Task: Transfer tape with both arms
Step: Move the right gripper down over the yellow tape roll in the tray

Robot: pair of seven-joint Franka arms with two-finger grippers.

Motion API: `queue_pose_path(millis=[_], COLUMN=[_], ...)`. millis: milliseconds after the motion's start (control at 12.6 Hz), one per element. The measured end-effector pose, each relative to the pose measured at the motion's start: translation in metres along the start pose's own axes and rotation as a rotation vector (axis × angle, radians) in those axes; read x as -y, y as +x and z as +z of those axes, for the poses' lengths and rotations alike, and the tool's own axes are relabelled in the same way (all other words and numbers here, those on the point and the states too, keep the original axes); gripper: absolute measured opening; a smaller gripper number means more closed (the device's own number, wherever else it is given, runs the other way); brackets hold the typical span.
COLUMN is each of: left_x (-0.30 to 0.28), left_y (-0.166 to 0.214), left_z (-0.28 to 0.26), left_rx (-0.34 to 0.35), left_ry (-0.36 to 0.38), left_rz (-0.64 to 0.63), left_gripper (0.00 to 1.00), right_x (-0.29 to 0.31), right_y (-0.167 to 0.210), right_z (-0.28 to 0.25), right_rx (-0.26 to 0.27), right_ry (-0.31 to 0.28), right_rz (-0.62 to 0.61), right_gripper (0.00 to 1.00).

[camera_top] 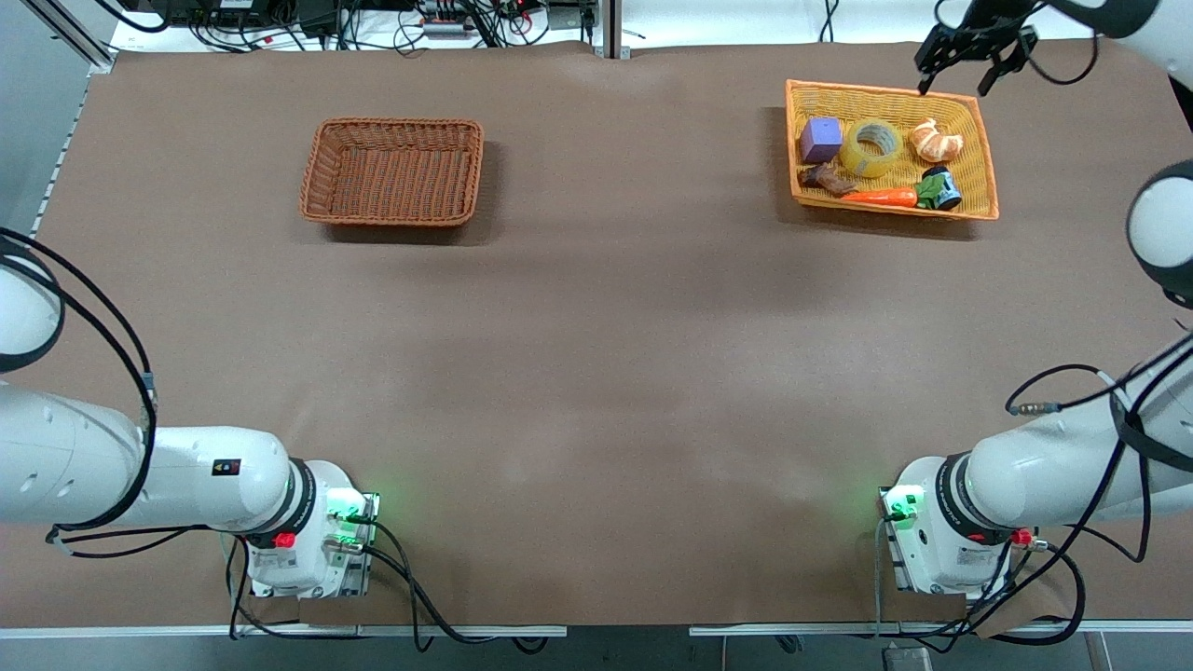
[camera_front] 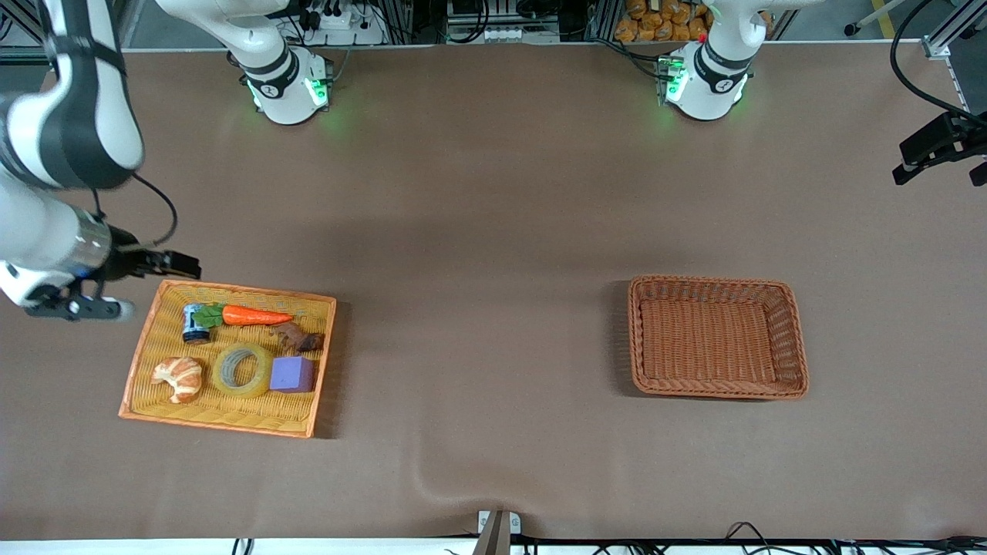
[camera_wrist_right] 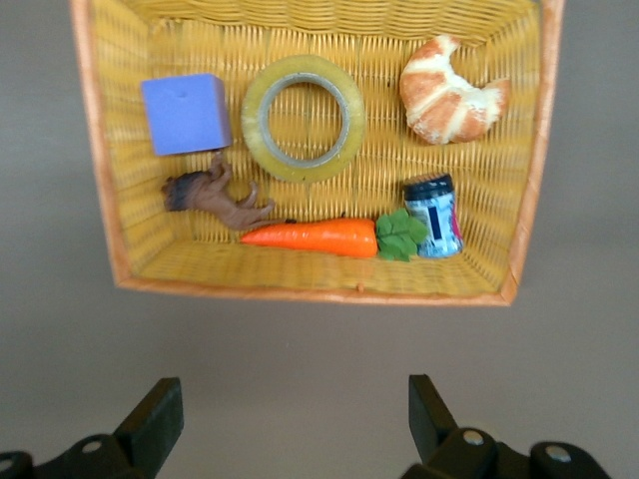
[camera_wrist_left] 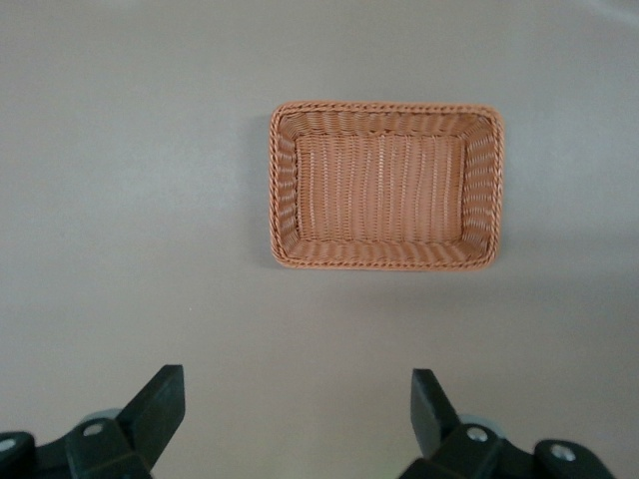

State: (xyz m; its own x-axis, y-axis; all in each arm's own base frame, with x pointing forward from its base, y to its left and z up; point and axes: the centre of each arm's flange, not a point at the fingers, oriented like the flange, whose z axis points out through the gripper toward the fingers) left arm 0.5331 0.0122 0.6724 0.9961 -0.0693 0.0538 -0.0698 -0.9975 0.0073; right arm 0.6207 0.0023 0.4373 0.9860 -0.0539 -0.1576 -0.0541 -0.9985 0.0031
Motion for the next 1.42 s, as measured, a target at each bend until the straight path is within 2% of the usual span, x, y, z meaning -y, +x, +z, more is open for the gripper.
queue_pose_path(millis=[237, 395, 633, 791, 1028, 1266, 1424], left_x=[-0.001, 0.000, 0.004, 0.004, 0.002, -0.003, -0.003], left_y=[0.000, -0.004, -0.006, -0.006, -0.006, -0.009, -0.011], left_z=[0.005, 0.006, 0.005, 0.005, 0.005, 0.007, 0.008], left_rx=[0.021, 0.047, 0.051, 0.053, 0.053, 0.079, 0.101], left_ry=[-0.002, -0.005, -0.006, -0.006, -0.006, -0.009, -0.013], left_rz=[0.027, 0.023, 0.017, 0.017, 0.020, 0.029, 0.029], left_gripper=[1.00, 1.00, 1.00, 1.00, 1.00, 1.00, 1.00], right_x=[-0.008, -0.029, -0.038, -0.032, -0.020, -0.020, -0.020], right_y=[0.038, 0.062, 0.087, 0.101, 0.108, 0.113, 0.114], right_z=[0.069, 0.115, 0.164, 0.185, 0.200, 0.205, 0.207], right_rx=[-0.007, -0.036, -0.065, -0.106, -0.112, -0.155, -0.157], right_ry=[-0.012, -0.019, -0.029, -0.033, -0.043, -0.060, -0.064], right_rz=[0.019, 0.049, 0.058, 0.046, 0.023, 0.007, -0.006], right_gripper=[1.00, 1.00, 1.00, 1.00, 1.00, 0.98, 0.76])
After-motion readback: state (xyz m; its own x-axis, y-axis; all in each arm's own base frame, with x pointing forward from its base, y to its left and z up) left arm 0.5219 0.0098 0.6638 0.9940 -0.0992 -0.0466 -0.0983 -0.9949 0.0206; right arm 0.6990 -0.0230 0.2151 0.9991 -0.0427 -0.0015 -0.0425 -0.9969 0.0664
